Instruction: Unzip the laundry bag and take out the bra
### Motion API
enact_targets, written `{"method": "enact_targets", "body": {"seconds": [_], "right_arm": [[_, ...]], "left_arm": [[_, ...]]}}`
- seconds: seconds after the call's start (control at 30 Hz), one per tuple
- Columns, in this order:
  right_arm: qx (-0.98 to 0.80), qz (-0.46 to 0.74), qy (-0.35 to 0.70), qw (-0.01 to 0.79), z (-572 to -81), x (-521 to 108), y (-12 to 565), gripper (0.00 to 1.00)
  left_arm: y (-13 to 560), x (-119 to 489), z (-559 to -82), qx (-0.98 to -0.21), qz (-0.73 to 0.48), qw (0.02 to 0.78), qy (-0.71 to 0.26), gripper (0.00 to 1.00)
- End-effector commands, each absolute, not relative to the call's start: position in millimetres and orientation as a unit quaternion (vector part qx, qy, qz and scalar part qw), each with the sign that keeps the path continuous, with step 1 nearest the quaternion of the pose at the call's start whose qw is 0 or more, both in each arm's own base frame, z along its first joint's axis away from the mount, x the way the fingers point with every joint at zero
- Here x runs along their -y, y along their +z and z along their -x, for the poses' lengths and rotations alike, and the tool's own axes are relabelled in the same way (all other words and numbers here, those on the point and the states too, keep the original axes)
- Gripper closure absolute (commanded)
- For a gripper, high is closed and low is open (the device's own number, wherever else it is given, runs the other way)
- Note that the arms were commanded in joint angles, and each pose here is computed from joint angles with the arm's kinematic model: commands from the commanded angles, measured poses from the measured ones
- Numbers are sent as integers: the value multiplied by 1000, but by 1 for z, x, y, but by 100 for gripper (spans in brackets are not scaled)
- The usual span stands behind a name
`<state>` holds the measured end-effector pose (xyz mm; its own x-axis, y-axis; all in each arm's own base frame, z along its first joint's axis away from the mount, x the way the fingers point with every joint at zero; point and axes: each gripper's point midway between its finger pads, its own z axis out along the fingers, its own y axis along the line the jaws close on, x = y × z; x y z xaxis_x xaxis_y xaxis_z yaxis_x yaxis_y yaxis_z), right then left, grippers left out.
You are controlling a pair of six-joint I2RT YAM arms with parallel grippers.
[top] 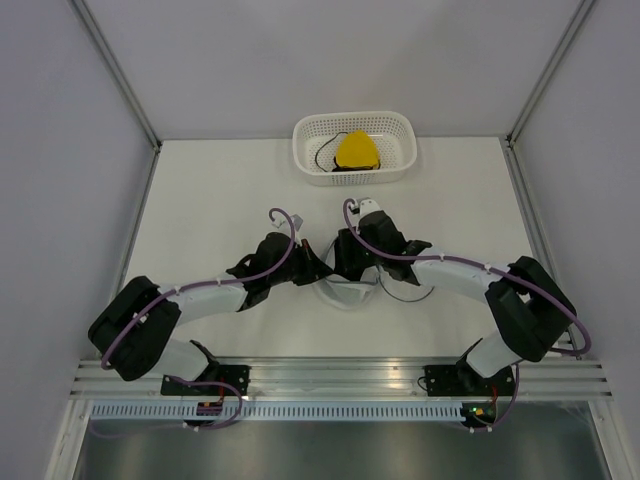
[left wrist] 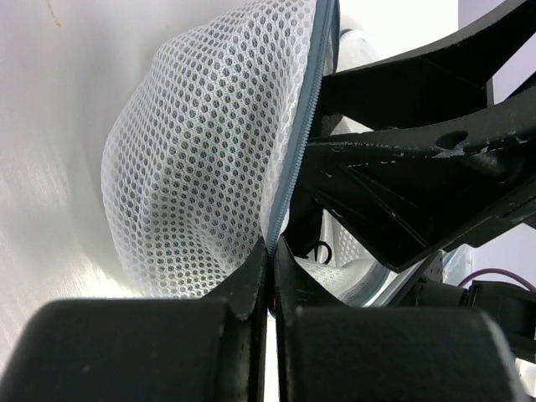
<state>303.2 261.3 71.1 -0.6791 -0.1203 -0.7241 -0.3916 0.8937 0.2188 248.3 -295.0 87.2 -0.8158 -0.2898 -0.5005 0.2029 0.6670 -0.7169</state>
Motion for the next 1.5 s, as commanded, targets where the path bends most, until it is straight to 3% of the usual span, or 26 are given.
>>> {"method": "enact_targets", "body": {"seconds": [0.0,0.07,0.3,0.4,0.5,0.53,0.6,1.13,1.47], "right_arm": [[-883,152,216,387,-311,-280,82,32],[-879,153,234,386,-309,-286,84,36],[-888,160,240,357,-303,-290,68,34],[-898,155,231,342,-301,-288,55,40],[-901,151,231,334,-299,-288,48,60],[-902,150,230,332,-298,-288,47,81],[-903,147,230,332,-299,-287,47,99],[-856,188,297,380,-258,-273,153,100],[-815,311,404,277,-189,-289,175,100]], "left_arm": [[98,302,-254,-853,12,312,-419,98],[96,301,-255,-853,13,312,-418,98],[93,300,-253,-854,15,310,-418,98],[92,301,-254,-853,17,310,-419,98],[92,301,-253,-853,17,309,-419,98],[91,300,-252,-854,17,309,-419,98],[92,300,-253,-853,18,309,-419,98],[92,298,-255,-854,23,315,-412,98],[92,298,-258,-856,25,317,-408,98]]}}
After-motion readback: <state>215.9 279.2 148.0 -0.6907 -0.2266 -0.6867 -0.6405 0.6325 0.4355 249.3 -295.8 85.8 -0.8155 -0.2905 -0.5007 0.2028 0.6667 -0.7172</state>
